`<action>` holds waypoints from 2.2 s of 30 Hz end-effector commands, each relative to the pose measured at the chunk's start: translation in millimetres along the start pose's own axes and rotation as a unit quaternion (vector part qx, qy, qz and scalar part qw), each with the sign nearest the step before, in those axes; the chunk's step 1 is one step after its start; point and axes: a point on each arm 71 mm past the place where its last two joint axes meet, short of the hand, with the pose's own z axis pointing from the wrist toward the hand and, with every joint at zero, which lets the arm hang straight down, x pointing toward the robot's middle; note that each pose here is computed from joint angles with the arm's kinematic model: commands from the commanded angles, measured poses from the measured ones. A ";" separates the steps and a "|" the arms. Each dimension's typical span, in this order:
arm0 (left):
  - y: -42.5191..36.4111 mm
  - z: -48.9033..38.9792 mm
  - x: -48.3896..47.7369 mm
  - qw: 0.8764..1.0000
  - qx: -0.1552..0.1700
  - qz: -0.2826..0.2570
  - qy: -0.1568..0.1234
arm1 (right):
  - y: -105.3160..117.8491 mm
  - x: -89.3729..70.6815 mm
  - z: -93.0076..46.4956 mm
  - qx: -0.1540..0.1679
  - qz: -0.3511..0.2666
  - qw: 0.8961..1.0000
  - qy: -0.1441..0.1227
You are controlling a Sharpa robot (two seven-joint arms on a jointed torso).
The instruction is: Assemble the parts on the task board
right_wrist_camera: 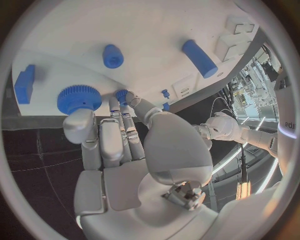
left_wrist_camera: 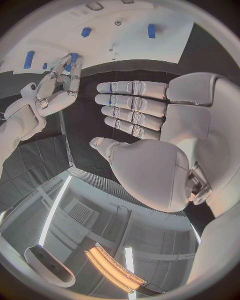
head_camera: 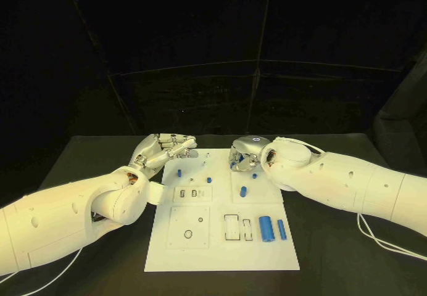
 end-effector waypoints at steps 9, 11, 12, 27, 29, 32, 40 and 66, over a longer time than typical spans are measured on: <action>-2.5 -0.4 -1.6 1.000 0.004 -0.002 0.004 | 10.8 -18.9 1.1 -0.026 0.032 0.991 -0.126; -2.2 -0.2 -2.7 1.000 0.003 -0.005 0.001 | 12.9 -19.9 4.9 -0.027 0.035 0.990 -0.132; -2.1 -0.1 -3.1 1.000 0.003 -0.006 0.000 | 13.8 -20.2 6.6 -0.027 0.035 0.990 -0.134; -4.8 0.7 -4.2 1.000 0.005 -0.010 -0.003 | 34.9 -18.2 35.3 -0.036 0.036 0.990 -0.130; -5.3 0.8 -3.8 1.000 0.005 -0.010 -0.003 | 37.2 -17.8 37.9 -0.036 0.036 0.990 -0.128; -6.1 0.9 -3.5 1.000 0.006 -0.010 -0.002 | 40.1 -17.1 41.3 -0.037 0.035 0.991 -0.125; -7.6 1.3 -2.8 1.000 0.008 -0.010 -0.001 | 42.1 -14.7 47.6 -0.030 0.033 0.993 -0.112; -8.6 1.7 -2.6 1.000 0.011 -0.010 -0.001 | 42.6 -11.4 55.1 -0.011 0.015 0.995 -0.093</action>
